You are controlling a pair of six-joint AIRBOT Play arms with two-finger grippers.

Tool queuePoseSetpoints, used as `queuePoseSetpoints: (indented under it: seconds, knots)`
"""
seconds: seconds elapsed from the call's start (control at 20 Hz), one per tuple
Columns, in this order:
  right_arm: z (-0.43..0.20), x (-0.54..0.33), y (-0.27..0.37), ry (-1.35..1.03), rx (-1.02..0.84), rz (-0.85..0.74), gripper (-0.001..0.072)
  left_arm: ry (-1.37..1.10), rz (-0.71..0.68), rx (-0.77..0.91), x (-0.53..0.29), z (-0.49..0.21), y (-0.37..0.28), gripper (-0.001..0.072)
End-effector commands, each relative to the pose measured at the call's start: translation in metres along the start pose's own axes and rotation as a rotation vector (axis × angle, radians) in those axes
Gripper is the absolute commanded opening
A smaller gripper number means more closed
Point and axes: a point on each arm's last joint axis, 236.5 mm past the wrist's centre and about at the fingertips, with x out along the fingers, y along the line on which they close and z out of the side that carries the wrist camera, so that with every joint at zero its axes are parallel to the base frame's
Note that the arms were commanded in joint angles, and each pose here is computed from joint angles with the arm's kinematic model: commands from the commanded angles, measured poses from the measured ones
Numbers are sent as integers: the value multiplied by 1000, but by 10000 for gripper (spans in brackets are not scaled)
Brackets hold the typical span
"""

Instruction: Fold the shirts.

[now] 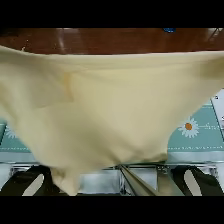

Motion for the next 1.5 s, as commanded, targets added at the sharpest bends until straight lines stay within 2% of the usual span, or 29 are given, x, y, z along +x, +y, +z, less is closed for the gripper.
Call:
queuePoseSetpoints:
  seconds: [0.0,0.15,0.3,0.55,0.85,1.0,1.15,1.45]
  knots:
    - [-31,97,-49,155,105,61,20,195,19,-19,123,-33,2,16]
    - [-63,187,-102,256,232,74,20,230,24,-61,223,-52,2,17]
    - [-98,264,-142,308,373,95,20,257,39,-173,306,-83,2,16]
    - [-131,340,-175,388,490,127,20,343,15,-296,379,-124,-10,17]
    - [-153,338,-146,518,480,225,20,528,57,-312,362,-154,9,17]
    - [-188,314,-136,695,418,255,20,753,-21,-203,332,-198,8,16]
    - [-219,290,-143,856,394,204,20,915,-74,-114,310,-239,5,16]
    - [-239,283,-140,961,336,149,20,925,-71,-117,313,-251,8,16]
